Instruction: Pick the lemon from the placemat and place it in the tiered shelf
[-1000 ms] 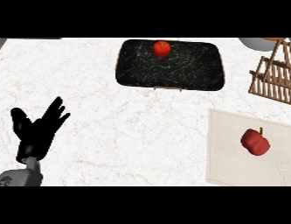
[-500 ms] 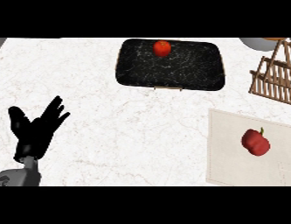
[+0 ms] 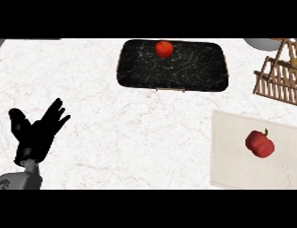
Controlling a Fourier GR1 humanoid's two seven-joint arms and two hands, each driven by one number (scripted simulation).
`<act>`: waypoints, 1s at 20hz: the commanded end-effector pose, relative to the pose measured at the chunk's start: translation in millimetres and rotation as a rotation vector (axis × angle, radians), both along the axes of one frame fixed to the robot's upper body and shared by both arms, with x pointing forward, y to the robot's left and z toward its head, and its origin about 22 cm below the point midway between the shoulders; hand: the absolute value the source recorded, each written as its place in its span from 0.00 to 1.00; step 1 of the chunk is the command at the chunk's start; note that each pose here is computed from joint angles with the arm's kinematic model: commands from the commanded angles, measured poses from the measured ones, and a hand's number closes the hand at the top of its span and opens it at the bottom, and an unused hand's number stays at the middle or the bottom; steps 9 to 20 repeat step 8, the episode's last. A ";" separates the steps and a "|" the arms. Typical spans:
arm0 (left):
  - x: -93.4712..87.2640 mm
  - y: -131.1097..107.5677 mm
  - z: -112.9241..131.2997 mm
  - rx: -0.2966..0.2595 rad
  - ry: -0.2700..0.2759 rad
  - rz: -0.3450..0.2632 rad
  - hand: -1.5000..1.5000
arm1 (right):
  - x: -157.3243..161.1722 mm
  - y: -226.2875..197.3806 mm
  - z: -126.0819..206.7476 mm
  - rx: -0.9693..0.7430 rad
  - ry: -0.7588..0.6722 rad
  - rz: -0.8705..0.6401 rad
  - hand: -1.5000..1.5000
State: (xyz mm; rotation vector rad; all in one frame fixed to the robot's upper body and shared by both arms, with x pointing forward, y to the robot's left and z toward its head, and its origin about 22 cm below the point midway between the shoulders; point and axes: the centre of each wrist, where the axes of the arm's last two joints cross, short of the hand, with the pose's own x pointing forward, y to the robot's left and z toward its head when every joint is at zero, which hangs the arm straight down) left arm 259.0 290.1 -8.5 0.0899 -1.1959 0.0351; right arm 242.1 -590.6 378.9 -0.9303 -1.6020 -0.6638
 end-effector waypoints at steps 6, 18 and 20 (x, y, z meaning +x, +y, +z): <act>-15.5 -3.6 -20.9 -0.007 0.078 0.011 0.50 | -67.5 -41.4 -22.5 0.055 -0.032 0.025 0.00; -9.8 4.4 -14.3 -0.003 0.087 0.009 0.50 | -80.5 -44.6 -16.1 0.039 -0.022 0.036 0.00; -9.8 4.4 -14.3 -0.003 0.087 0.009 0.50 | -80.5 -44.6 -16.1 0.039 -0.022 0.036 0.00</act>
